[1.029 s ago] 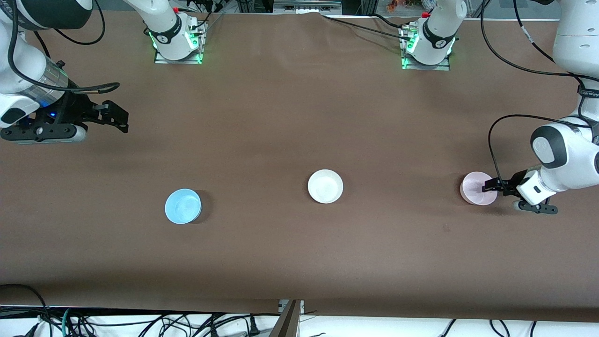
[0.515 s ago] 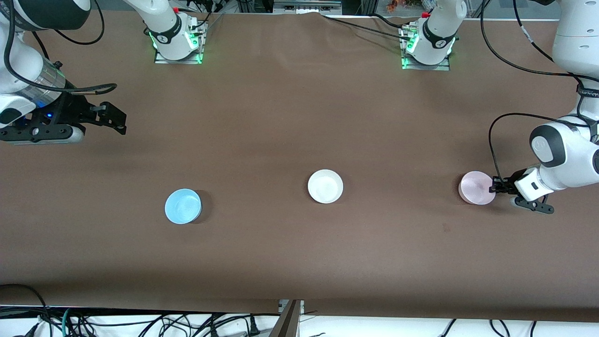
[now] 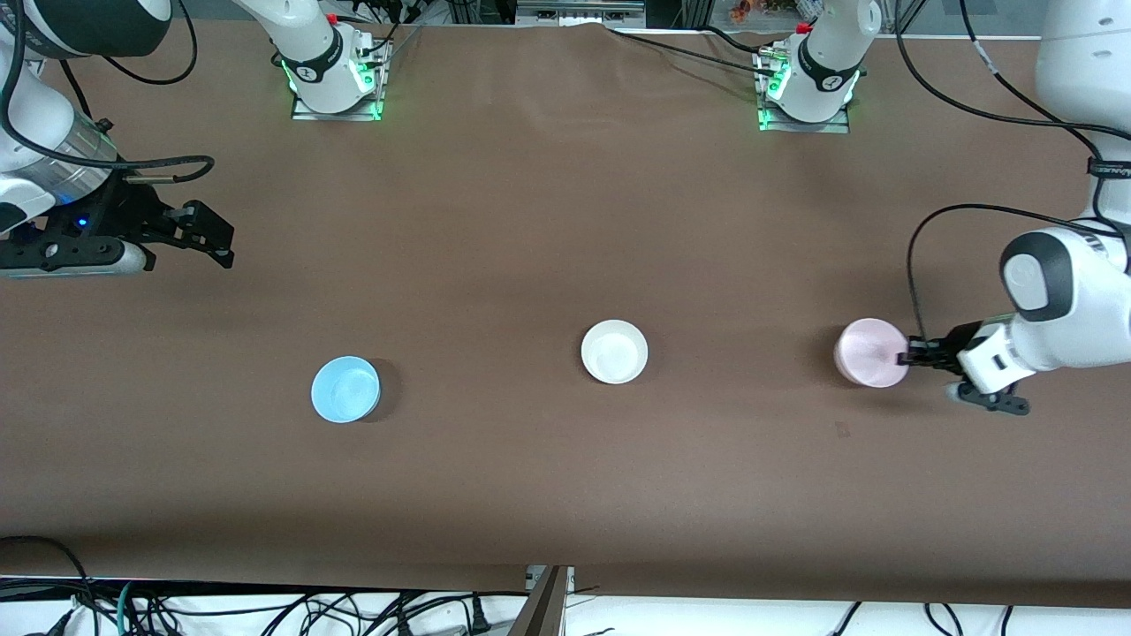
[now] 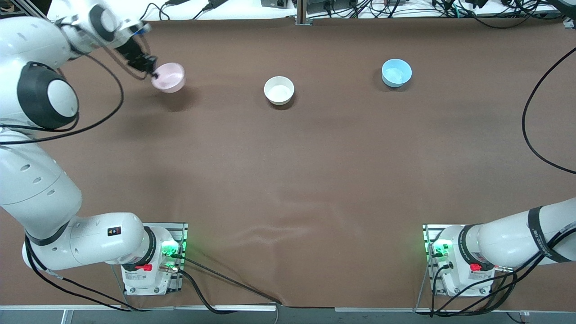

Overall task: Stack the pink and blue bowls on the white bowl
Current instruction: 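Carry the pink bowl with the left gripper onto the white bowl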

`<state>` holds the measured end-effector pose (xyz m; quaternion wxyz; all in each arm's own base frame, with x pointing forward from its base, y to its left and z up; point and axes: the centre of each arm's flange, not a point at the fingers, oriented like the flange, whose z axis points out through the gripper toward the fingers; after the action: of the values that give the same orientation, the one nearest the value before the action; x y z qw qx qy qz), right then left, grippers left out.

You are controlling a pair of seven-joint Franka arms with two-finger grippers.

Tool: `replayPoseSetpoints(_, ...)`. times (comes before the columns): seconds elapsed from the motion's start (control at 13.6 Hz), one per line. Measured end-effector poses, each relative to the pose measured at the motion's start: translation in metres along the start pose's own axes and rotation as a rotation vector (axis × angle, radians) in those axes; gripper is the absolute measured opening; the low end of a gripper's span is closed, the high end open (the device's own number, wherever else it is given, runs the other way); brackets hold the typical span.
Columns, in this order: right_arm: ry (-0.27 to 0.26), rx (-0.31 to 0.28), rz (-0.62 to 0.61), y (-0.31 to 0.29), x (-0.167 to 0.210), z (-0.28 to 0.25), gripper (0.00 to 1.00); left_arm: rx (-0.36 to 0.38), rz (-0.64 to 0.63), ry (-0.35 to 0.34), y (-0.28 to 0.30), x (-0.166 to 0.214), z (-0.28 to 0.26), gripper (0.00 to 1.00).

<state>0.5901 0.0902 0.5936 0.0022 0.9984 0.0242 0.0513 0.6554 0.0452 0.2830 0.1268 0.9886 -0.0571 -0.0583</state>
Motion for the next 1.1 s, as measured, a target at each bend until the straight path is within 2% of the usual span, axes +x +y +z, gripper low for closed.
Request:
replayPoseSetpoints(0.29, -0.004, -0.005, 0.006, 0.004, 0.001, 0.003, 1.0, -0.034, -0.189, -0.038, 0.187, 0.015, 0.021, 0.03)
replayPoseSetpoints(0.51, -0.013, -0.01, 0.016, 0.011, 0.004, 0.009, 1.0, -0.022, -0.279, -0.041, 0.283, 0.005, 0.039, 0.03)
replayPoseSetpoints(0.81, -0.061, -0.015, 0.012, 0.009, 0.011, 0.038, 1.0, -0.041, -0.331, 0.021, 0.324, 0.008, 0.068, 0.03)
replayPoseSetpoints(1.1, -0.119, -0.02, 0.004, 0.005, 0.019, 0.076, 1.0, -0.051, -0.351, 0.032, 0.339, 0.01, 0.112, 0.03)
